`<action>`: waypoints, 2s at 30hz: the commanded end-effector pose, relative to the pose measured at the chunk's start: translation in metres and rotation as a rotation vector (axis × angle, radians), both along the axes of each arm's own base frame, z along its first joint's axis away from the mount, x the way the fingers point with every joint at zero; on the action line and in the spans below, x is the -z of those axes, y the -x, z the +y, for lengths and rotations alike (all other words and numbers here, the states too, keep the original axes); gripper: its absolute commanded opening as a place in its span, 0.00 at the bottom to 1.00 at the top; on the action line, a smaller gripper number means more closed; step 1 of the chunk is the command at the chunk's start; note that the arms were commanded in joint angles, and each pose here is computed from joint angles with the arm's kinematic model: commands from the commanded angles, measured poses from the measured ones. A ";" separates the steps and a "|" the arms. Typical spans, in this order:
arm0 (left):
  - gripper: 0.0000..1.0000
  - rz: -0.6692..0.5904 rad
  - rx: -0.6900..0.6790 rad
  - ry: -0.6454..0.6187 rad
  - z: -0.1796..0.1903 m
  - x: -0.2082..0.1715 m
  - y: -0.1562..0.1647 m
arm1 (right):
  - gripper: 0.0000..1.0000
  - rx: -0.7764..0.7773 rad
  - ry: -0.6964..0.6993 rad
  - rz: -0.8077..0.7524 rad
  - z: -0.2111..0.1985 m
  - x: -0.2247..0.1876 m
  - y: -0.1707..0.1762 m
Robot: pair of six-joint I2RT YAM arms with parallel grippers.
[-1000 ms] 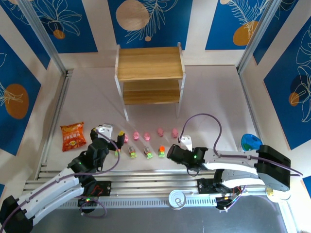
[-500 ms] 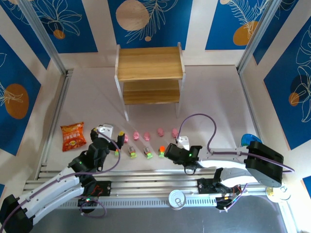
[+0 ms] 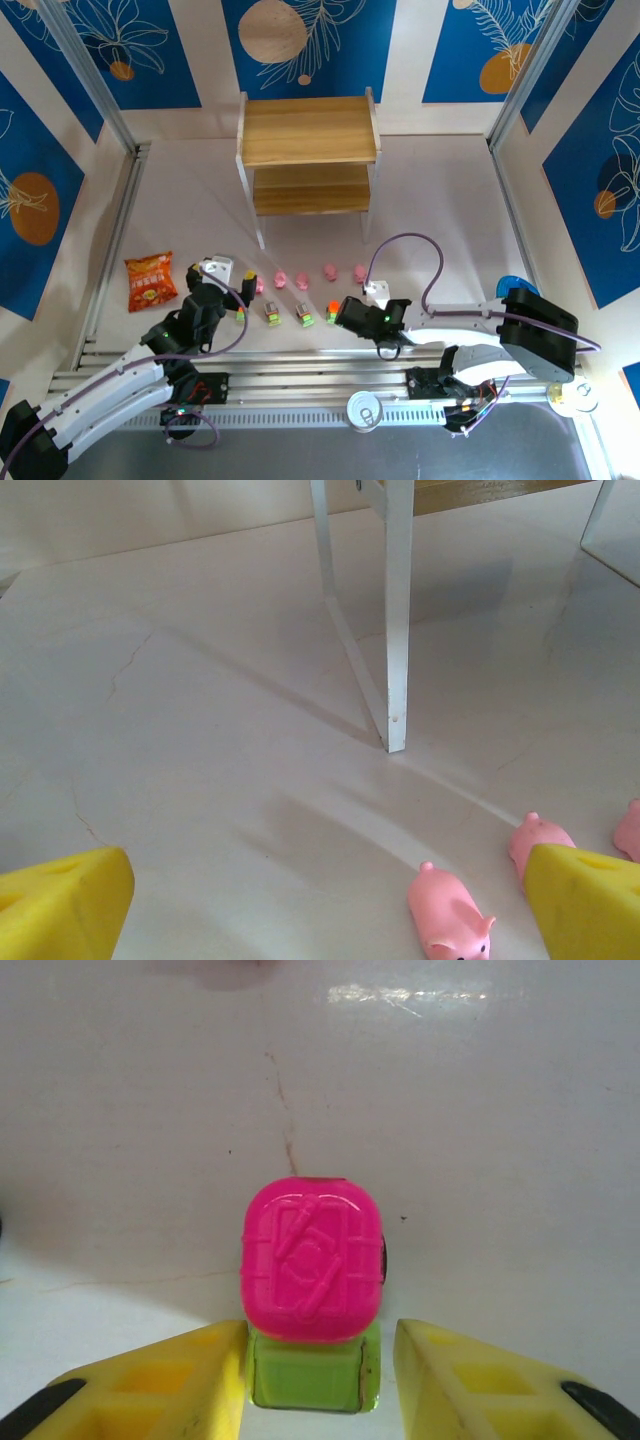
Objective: Place and organize the plastic toys onto the shelf
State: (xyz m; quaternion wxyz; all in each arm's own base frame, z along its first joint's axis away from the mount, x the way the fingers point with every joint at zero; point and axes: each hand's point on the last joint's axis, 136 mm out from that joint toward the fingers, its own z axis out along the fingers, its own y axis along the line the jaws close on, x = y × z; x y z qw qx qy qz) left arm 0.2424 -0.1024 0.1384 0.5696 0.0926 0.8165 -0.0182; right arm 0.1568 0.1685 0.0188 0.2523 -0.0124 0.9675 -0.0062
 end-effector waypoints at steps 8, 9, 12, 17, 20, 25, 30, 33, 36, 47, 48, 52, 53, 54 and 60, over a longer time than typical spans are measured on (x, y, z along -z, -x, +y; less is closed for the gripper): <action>1.00 -0.040 -0.016 0.049 -0.001 -0.019 -0.005 | 0.41 0.037 -0.003 -0.031 0.000 -0.006 -0.003; 1.00 -0.039 -0.016 0.048 -0.002 -0.019 -0.005 | 0.41 0.036 -0.005 -0.032 0.001 -0.006 -0.004; 1.00 -0.039 -0.015 0.047 -0.002 -0.019 -0.004 | 0.41 0.028 -0.007 -0.029 0.003 -0.005 -0.005; 1.00 -0.040 -0.016 0.046 -0.001 -0.019 -0.005 | 0.43 0.019 -0.011 -0.022 0.006 -0.005 -0.006; 1.00 -0.040 -0.016 0.046 -0.001 -0.019 -0.004 | 0.42 0.023 -0.012 -0.019 0.005 -0.004 -0.007; 1.00 -0.041 -0.016 0.046 -0.001 -0.019 -0.004 | 0.43 0.025 -0.024 -0.017 0.004 -0.004 -0.010; 1.00 -0.042 -0.016 0.046 -0.001 -0.019 -0.005 | 0.42 0.020 -0.027 -0.011 0.006 -0.004 -0.012; 1.00 -0.043 -0.018 0.046 0.000 -0.020 -0.004 | 0.39 0.016 -0.025 -0.006 0.007 -0.005 -0.011; 1.00 -0.042 -0.018 0.045 0.000 -0.020 -0.004 | 0.36 0.013 -0.017 -0.003 0.006 -0.004 -0.009; 1.00 -0.061 0.058 0.078 -0.015 -0.027 -0.003 | 0.25 -0.022 0.003 -0.066 0.006 -0.021 -0.009; 1.00 -0.064 0.073 0.088 -0.017 -0.028 -0.003 | 0.25 -0.028 0.011 -0.076 0.007 -0.025 -0.010; 1.00 -0.074 0.150 0.107 -0.030 -0.033 0.001 | 0.25 -0.051 -0.003 -0.102 0.012 -0.043 -0.017; 1.00 -0.072 0.156 0.106 -0.031 -0.034 0.001 | 0.24 -0.056 -0.015 -0.110 0.015 -0.049 -0.020; 1.00 -0.072 0.156 0.103 -0.031 -0.035 0.001 | 0.24 -0.064 -0.022 -0.118 0.017 -0.053 -0.022; 0.97 -0.021 0.288 0.091 -0.059 -0.027 0.003 | 0.23 -0.100 -0.055 -0.168 0.030 -0.088 -0.042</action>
